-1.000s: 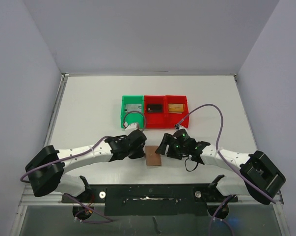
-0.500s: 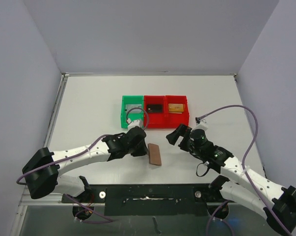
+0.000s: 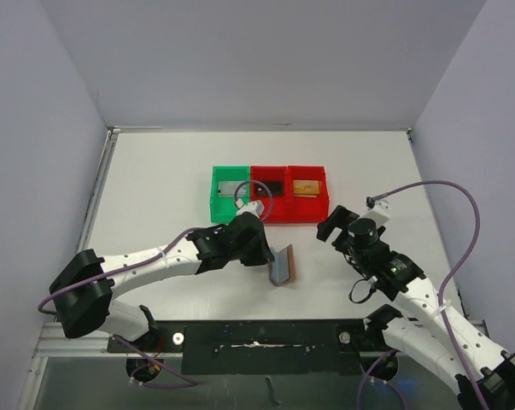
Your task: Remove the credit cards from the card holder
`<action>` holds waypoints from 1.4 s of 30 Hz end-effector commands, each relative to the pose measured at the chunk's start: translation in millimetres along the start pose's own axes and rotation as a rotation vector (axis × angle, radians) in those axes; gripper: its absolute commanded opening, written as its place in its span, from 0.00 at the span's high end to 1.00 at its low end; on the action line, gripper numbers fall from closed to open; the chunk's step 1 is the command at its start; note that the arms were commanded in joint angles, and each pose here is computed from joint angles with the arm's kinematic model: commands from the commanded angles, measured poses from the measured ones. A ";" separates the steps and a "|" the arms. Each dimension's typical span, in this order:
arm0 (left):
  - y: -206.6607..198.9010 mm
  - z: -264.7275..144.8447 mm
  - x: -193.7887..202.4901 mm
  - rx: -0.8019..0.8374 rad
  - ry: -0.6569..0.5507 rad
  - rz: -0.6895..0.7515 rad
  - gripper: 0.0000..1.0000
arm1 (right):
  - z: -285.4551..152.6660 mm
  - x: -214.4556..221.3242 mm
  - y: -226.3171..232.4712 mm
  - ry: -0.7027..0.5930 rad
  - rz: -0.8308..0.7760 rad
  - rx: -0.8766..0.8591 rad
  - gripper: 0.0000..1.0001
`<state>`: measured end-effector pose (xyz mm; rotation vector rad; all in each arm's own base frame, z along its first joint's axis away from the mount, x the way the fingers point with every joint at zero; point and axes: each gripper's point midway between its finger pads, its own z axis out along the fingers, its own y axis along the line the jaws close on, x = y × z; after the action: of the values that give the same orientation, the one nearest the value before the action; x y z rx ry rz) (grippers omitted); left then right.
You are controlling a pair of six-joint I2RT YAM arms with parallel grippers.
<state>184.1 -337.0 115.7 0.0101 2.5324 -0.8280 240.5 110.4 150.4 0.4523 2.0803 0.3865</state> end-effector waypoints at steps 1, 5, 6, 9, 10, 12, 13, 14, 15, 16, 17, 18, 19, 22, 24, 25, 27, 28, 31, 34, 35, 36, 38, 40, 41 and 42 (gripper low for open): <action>-33.5 -7.4 -16.6 0.102 -0.046 0.008 1.00 | 6.7 -8.8 7.8 0.049 -0.020 -0.061 0.02; -18.5 -12.9 -15.7 0.067 -0.059 -0.008 1.00 | 15.2 -8.3 21.7 0.107 0.004 -0.158 0.07; -19.2 -15.5 -16.1 0.079 -0.062 -0.012 1.00 | 17.0 -8.4 24.7 0.115 0.000 -0.170 0.08; -33.5 -24.4 -20.9 0.157 -0.079 -0.021 1.00 | 24.9 -5.5 31.9 0.154 -0.024 -0.186 0.10; -38.7 -27.0 -24.0 0.180 -0.089 -0.021 1.00 | 27.1 -4.7 34.5 0.165 -0.034 -0.193 0.11; -47.3 -30.7 -28.1 0.212 -0.102 -0.011 1.00 | 31.5 -2.9 38.5 0.189 -0.048 -0.199 0.13; -48.0 -30.2 -29.1 0.211 -0.102 -0.008 1.00 | 33.5 -2.4 40.9 0.199 -0.055 -0.205 0.13; -46.7 -28.7 -29.1 0.200 -0.100 -0.005 1.00 | 36.0 -1.7 43.5 0.206 -0.066 -0.215 0.14; -41.0 -25.4 -26.6 0.172 -0.089 -0.005 1.00 | 38.0 -1.6 46.4 0.213 -0.072 -0.225 0.15; -35.5 -22.8 -25.3 0.145 -0.083 -0.008 1.00 | 40.4 -2.8 49.4 0.216 -0.079 -0.230 0.16; -29.5 -20.5 -22.7 0.119 -0.076 -0.011 1.00 | 44.2 -3.9 50.9 0.218 -0.092 -0.230 0.17; -24.3 -18.9 -20.3 0.100 -0.070 -0.017 1.00 | 47.9 -4.9 54.2 0.223 -0.103 -0.234 0.18; -17.8 -17.9 -17.7 0.078 -0.068 -0.024 1.00 | 51.6 -6.6 57.6 0.227 -0.117 -0.236 0.19; -0.9 -19.3 -11.5 0.043 -0.070 -0.052 1.00 | 67.9 -9.5 61.8 0.246 -0.158 -0.199 0.21; 11.3 -22.1 -9.2 0.023 -0.079 -0.079 1.00 | 82.1 -7.9 65.1 0.266 -0.198 -0.168 0.22; 17.4 -23.3 -7.9 0.014 -0.081 -0.091 1.00 | 88.2 -6.6 67.7 0.274 -0.220 -0.154 0.22; 29.7 -26.3 -7.2 -0.005 -0.090 -0.111 1.00 | 98.7 -7.6 79.8 0.274 -0.268 -0.137 0.22; 35.1 -27.8 -7.7 -0.012 -0.095 -0.121 1.00 | 104.3 -6.3 81.3 0.283 -0.294 -0.116 0.23; 49.7 -30.7 -7.3 -0.028 -0.097 -0.147 1.00 | 120.9 -12.1 83.0 0.282 -0.376 -0.027 0.23; 59.9 -32.8 -4.6 -0.045 -0.095 -0.158 1.00 | 135.2 -17.7 81.6 0.280 -0.419 0.038 0.24; 61.6 -34.0 -4.1 -0.045 -0.097 -0.161 1.00 | 138.6 -17.7 80.4 0.283 -0.427 0.055 0.24; 63.5 -34.5 -3.2 -0.048 -0.097 -0.162 1.00 | 141.7 -17.3 81.1 0.285 -0.435 0.061 0.24; 66.3 -35.7 -2.3 -0.053 -0.096 -0.163 1.00 | 146.7 -14.4 82.5 0.296 -0.443 0.058 0.24; 66.4 -37.1 -3.7 -0.051 -0.100 -0.168 1.00 | 151.2 -8.8 84.0 0.313 -0.452 0.050 0.27; 70.4 -36.3 -0.5 -0.059 -0.095 -0.169 1.00 | 153.1 -6.9 84.0 0.318 -0.455 0.050 0.28; 74.5 -35.4 2.4 -0.067 -0.090 -0.171 1.00 | 154.6 -4.4 84.5 0.326 -0.456 0.045 0.29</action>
<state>174.8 -259.5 92.7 -0.2353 2.5296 -0.7687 378.1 196.9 101.5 -0.0503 2.4609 0.1787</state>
